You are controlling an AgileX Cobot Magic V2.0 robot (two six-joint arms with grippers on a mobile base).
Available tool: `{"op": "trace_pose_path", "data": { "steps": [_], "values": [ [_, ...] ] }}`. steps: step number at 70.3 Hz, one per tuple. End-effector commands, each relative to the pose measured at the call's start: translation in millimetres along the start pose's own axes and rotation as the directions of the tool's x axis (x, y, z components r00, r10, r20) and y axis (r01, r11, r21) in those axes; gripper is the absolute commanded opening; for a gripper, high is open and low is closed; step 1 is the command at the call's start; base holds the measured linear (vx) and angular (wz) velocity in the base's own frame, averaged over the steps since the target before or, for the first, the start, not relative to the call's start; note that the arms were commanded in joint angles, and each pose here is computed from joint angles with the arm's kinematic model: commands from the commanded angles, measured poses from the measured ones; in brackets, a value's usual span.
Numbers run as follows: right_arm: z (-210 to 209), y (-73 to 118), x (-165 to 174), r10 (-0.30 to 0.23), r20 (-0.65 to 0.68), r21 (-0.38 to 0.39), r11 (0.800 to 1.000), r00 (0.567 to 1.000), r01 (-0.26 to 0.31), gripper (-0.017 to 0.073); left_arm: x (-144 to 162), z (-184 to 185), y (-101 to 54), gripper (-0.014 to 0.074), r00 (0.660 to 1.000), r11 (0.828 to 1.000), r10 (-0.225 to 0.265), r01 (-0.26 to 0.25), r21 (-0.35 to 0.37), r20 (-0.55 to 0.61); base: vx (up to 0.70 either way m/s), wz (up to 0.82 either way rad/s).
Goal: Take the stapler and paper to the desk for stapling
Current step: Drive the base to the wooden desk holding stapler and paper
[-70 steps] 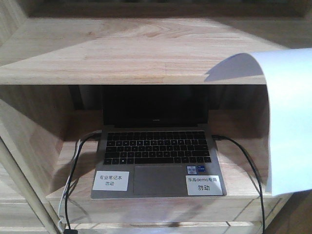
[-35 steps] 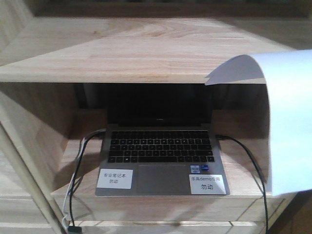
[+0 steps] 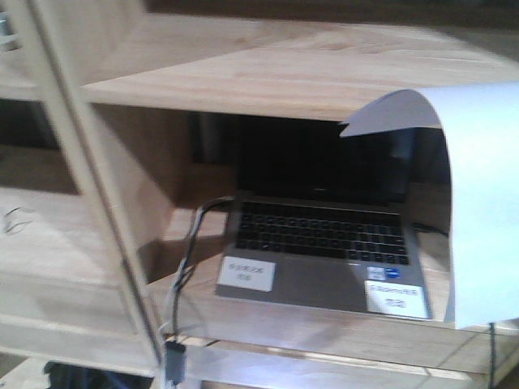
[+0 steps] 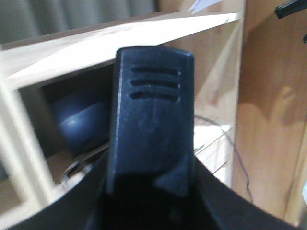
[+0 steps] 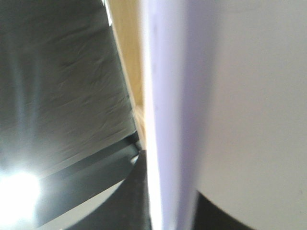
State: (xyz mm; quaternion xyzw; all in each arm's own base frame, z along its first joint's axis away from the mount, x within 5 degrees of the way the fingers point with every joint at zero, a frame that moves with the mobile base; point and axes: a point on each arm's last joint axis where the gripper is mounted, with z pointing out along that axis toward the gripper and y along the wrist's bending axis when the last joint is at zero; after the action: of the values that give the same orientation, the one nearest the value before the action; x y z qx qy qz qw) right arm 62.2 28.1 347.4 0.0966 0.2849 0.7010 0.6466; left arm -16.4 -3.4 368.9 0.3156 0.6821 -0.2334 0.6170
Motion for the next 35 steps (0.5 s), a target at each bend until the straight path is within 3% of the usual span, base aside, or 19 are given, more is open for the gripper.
{"op": "trace_pose_path", "data": {
  "steps": [1,35],
  "values": [
    [6.4,8.7,-2.6,-0.017,0.010,-0.064,0.998,1.000,0.018,-0.0007,-17.0,-2.5,1.6,-0.0006,0.992,1.000,-0.010,0.011,-0.009,0.127,-0.10,0.36],
    [6.4,8.7,-2.6,-0.017,0.010,-0.064,0.998,1.000,0.018,-0.0007,-17.0,-2.5,1.6,-0.0006,0.992,1.000,-0.010,0.011,-0.009,0.127,-0.11,0.40]
  ]
}}
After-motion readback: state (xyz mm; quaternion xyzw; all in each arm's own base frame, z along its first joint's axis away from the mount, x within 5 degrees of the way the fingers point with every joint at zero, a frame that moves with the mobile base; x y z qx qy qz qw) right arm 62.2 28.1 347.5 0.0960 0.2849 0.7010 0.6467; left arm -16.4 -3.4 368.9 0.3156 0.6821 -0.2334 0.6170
